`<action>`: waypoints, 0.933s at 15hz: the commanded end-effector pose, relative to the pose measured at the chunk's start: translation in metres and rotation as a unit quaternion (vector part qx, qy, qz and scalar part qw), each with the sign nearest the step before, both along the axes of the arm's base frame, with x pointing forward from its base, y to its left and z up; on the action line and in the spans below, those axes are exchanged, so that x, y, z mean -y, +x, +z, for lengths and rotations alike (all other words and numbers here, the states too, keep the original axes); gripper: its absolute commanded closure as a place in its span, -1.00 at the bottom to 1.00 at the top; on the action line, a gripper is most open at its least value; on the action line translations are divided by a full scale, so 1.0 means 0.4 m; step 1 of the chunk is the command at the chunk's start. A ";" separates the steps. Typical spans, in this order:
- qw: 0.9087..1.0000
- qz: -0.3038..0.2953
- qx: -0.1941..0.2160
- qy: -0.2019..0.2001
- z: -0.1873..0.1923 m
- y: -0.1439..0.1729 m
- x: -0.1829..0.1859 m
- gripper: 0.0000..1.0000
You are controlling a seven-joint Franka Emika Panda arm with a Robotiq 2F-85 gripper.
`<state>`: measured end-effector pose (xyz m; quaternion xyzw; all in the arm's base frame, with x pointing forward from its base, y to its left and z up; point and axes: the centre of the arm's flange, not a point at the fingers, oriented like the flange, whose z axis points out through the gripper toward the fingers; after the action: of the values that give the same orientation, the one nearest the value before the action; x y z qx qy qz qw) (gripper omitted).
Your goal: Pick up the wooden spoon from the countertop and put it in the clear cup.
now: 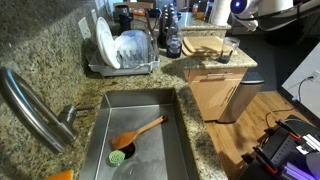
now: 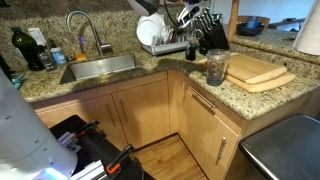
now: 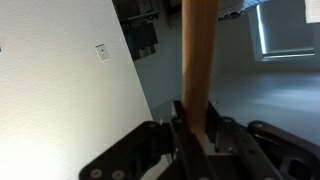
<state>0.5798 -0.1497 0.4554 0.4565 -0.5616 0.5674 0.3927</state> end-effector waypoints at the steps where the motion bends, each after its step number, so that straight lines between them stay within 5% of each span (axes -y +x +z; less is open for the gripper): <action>1: 1.000 0.020 -0.018 0.011 -0.032 0.006 -0.037 0.89; 5: 0.996 0.075 -0.033 0.026 -0.122 0.025 -0.130 0.89; 6: 0.998 0.055 -0.029 0.020 -0.090 0.020 -0.107 0.55; 8: 0.997 0.066 -0.034 0.023 -0.122 0.028 -0.140 0.55; 9: 0.997 0.068 -0.035 0.024 -0.127 0.029 -0.143 0.89; 14: 0.996 0.073 0.039 0.020 -0.145 0.047 -0.120 0.89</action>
<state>0.5925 -0.0928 0.4039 0.4989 -0.5444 0.5834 0.3382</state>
